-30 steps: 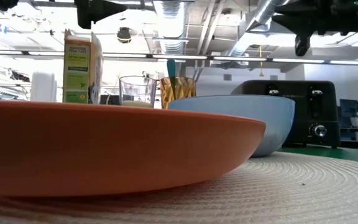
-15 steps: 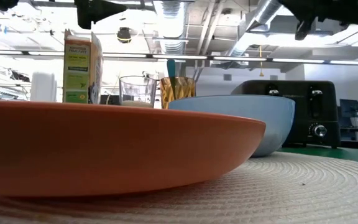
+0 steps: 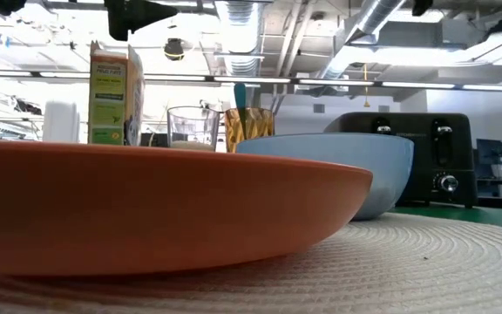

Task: Arrange a breakfast setting
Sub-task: Put the bagel from the toaster on the orange plate

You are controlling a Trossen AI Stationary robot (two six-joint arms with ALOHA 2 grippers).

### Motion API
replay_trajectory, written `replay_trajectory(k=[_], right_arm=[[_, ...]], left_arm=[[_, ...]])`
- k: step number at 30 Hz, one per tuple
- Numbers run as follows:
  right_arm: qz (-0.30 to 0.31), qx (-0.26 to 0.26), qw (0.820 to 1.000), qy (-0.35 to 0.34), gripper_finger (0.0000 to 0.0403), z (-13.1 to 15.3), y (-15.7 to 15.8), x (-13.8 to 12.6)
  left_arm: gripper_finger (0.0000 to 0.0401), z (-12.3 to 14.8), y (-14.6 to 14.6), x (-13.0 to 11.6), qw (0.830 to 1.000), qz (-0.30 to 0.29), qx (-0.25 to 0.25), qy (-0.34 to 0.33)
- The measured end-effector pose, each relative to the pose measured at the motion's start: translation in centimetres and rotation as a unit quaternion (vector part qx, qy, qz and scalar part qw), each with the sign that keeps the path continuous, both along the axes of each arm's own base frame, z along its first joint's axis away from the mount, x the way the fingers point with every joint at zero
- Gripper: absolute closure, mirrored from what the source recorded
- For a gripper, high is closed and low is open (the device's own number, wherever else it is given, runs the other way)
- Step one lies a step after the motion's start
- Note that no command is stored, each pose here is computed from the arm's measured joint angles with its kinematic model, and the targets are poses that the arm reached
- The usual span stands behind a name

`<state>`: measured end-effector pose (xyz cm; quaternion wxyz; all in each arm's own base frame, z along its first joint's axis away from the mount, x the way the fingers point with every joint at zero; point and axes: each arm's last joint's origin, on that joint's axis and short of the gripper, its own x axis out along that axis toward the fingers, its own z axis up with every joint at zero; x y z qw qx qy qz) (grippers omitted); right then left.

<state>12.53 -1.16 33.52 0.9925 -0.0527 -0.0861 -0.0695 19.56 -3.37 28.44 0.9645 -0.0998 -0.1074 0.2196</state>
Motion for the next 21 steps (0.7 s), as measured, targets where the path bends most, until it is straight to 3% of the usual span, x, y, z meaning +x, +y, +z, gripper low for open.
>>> replay_trajectory(k=[7, 14, 21], right_arm=[[-0.126, -0.03, 0.991, 0.015, 0.0174, 2.4, -0.8, 1.1], [-0.231, 0.031, 0.972, 0.028, 0.0179, 5.3, -3.1, 2.1], [-0.28, 0.137, 0.932, 0.183, 0.02, 5.8, -6.6, 3.5]], left_arm=[[0.0023, 0.0, 0.0, 0.0, 1.0, -0.001, -0.004, -0.002], [0.0023, 0.0, 0.0, 0.0, 1.0, -0.001, -0.004, -0.002], [0.0023, 0.0, 0.0, 0.0, 1.0, 0.0, 0.002, 0.001]])
